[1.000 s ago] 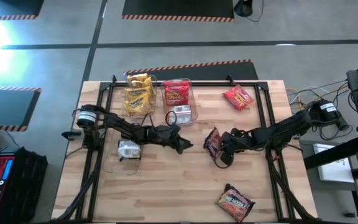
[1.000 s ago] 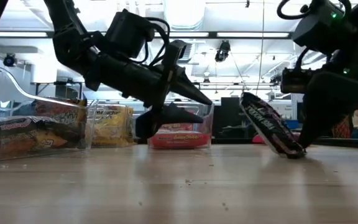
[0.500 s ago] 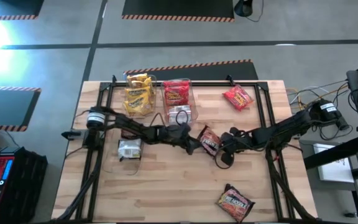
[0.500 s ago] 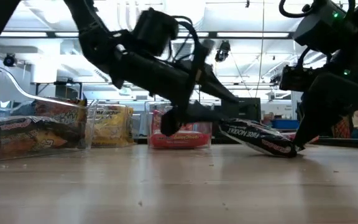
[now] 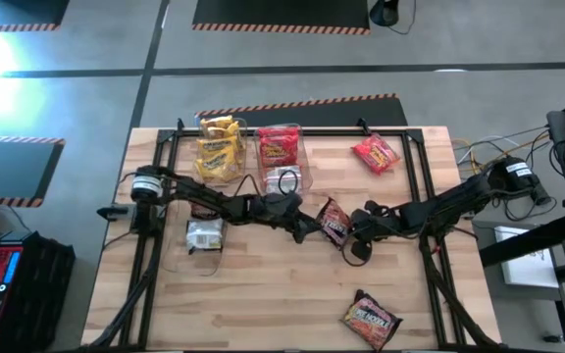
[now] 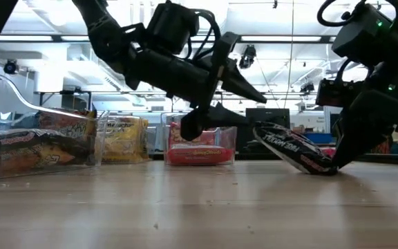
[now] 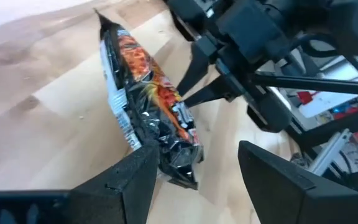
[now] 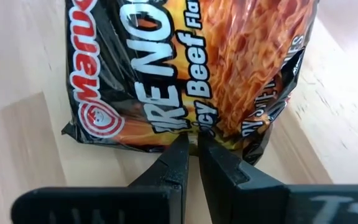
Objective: Sort Maruchan noodles
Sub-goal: Put the black noodle pack into the bottom transparent bin
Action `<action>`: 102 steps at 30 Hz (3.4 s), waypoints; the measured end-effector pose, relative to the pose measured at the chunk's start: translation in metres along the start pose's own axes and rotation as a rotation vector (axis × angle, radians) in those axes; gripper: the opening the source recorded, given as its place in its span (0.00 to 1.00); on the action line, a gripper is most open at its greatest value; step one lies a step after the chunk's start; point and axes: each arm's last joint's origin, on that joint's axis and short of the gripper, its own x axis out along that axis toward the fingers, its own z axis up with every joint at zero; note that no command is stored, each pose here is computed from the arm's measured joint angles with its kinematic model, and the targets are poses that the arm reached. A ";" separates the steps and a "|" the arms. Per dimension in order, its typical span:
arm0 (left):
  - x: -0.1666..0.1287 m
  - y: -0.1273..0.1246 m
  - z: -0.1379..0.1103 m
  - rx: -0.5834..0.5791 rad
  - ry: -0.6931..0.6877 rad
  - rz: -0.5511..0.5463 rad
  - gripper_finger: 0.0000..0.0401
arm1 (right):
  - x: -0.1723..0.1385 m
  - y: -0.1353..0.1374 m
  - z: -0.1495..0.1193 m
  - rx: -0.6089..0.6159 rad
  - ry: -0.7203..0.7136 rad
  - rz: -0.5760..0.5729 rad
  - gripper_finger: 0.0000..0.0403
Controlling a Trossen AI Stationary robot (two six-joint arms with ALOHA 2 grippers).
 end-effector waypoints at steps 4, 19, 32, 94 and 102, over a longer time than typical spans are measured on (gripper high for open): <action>-0.001 0.001 0.001 -0.008 -0.026 0.029 0.52 | 0.002 -0.001 -0.002 0.007 -0.029 0.017 0.08; 0.000 0.011 -0.002 -0.109 -0.030 0.137 0.52 | 0.002 -0.001 -0.002 -0.012 -0.037 0.029 0.08; 0.001 0.013 -0.004 -0.175 -0.021 0.144 0.52 | 0.001 0.003 0.007 -0.065 -0.108 0.038 0.08; 0.008 0.015 -0.017 -0.325 -0.058 0.152 0.51 | 0.055 0.010 -0.001 -0.166 0.042 -0.017 0.02; 0.008 0.014 -0.016 -0.303 -0.063 0.140 0.50 | 0.055 0.011 0.000 -0.163 0.028 -0.010 0.02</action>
